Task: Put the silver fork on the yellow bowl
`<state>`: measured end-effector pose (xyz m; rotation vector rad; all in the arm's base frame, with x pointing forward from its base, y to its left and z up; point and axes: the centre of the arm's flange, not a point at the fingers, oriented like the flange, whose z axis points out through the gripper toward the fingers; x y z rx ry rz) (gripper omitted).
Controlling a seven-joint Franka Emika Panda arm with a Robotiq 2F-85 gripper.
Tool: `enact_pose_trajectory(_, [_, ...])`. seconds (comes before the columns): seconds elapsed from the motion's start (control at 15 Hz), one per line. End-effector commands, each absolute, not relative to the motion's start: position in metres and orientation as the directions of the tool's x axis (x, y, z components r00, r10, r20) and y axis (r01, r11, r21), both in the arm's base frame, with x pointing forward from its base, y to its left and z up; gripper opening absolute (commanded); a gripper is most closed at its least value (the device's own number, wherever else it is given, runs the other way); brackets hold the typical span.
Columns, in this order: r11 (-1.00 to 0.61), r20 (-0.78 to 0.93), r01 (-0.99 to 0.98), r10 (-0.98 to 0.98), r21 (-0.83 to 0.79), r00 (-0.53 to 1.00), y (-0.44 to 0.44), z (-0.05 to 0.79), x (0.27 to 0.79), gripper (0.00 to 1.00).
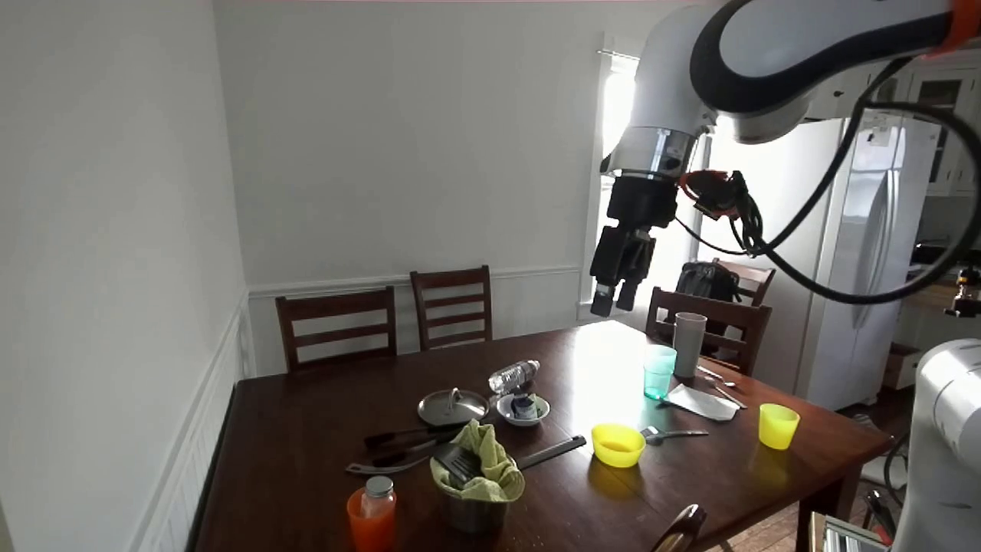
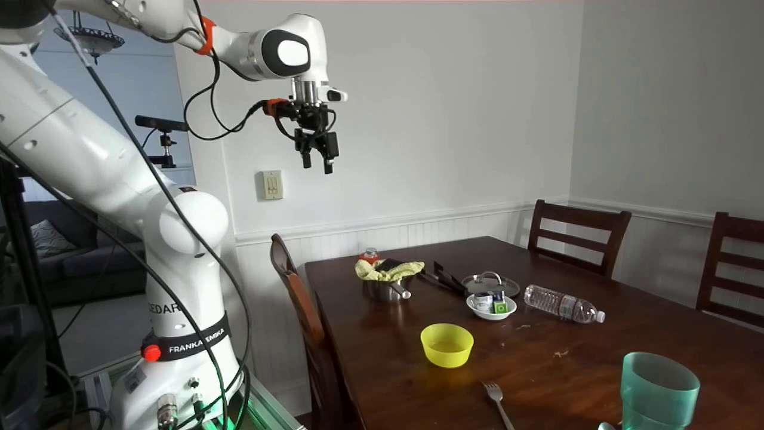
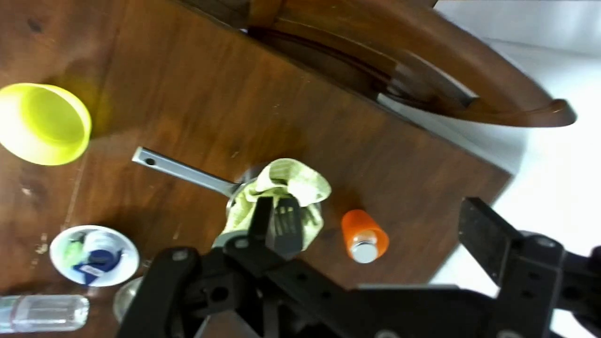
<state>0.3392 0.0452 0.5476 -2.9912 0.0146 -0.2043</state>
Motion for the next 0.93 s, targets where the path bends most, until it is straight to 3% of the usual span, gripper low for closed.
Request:
enact_pose_trajectory(0.0, [-0.976, 0.151, -0.193, -0.207, -0.102, 0.966, -0.027, 0.537, 0.320, 1.00])
enact_pose_trajectory(0.4, [-0.864, 0.123, -0.498, -0.504, -0.079, 0.855, -0.120, 0.499, 0.290, 1.00])
enact_pose_trajectory(0.47, [-0.904, 0.103, -0.416, -0.425, -0.093, 0.900, -0.106, 0.512, 0.305, 1.00])
enact_pose_trajectory(0.87, [-0.845, 0.075, -0.527, -0.533, -0.088, 0.843, -0.130, 0.493, 0.305, 1.00])
